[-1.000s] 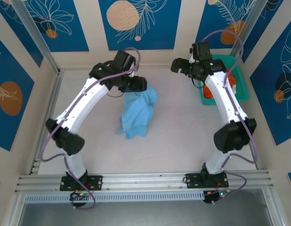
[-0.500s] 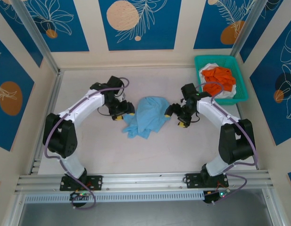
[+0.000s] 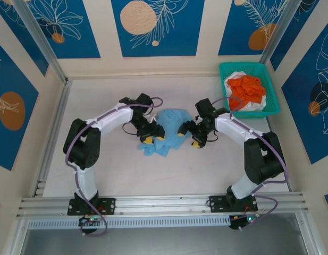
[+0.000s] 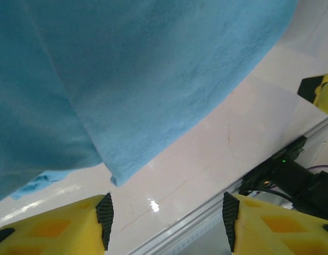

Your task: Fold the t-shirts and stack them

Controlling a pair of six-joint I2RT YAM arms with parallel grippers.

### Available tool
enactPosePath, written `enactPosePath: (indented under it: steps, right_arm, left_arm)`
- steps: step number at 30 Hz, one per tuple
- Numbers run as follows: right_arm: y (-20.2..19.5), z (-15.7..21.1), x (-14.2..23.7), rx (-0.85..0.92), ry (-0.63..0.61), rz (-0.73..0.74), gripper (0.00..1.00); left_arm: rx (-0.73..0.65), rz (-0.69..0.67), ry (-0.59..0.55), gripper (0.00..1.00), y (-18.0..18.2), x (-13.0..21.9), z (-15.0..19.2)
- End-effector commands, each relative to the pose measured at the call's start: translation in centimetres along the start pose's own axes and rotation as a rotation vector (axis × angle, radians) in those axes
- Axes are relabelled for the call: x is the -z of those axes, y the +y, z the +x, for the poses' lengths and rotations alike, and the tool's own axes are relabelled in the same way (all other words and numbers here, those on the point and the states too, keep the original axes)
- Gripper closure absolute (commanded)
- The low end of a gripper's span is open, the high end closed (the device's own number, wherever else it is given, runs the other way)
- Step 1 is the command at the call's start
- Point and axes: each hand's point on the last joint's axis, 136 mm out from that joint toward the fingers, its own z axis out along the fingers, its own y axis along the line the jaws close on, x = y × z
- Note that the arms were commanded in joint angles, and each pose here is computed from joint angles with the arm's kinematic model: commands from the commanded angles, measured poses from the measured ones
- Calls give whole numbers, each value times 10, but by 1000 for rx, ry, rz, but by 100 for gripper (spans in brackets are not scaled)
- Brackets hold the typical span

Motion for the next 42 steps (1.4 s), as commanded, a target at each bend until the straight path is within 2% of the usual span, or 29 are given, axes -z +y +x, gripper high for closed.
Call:
enactPosePath:
  steps: [1, 3, 8, 13, 15, 19, 21, 25, 26, 29, 34, 39, 42]
  right_arm:
    - [-4, 1, -1, -36, -2, -3, 20]
    - [-6, 3, -2, -42, -5, -6, 20]
    - [-13, 7, 0, -51, -15, -13, 19]
    - [-15, 8, 1, -43, -33, -40, 14]
    - [-15, 9, -1, -45, -28, -58, 14]
    - [-15, 9, -12, -45, -6, -92, 19]
    - [-18, 6, -18, -59, -2, -97, 23]
    - [-20, -3, -31, -53, 7, -144, 37]
    - [-18, -5, -32, -47, 13, -158, 41]
    - [-9, -6, -38, -5, 38, -193, 50]
    - [-6, -5, -57, 16, 79, -174, 57]
    - [5, -11, -71, 15, 100, -208, 61]
    - [12, -13, -74, 18, 113, -213, 64]
  left_arm:
    - [-65, -59, 56, 45, 3, -9, 9]
    - [-74, -82, 65, 49, 6, -14, 9]
    - [-81, -137, 71, 51, 17, -23, 4]
    - [-99, -175, 46, 42, 20, -24, -3]
    - [-104, -185, 42, 43, 21, -27, -4]
    - [-99, -168, 33, 61, 18, -30, -7]
    - [-99, -157, 25, 74, 15, -29, -9]
    - [-104, -147, 9, 98, 9, -25, -12]
    - [-108, -142, 1, 100, 6, -21, -13]
    - [-131, -116, -48, 100, -10, -5, -15]
    - [-166, -90, -142, 100, -34, 28, -21]
    - [-165, -66, -150, 100, -43, 37, -20]
    - [-164, -74, -138, 94, -40, 36, -17]
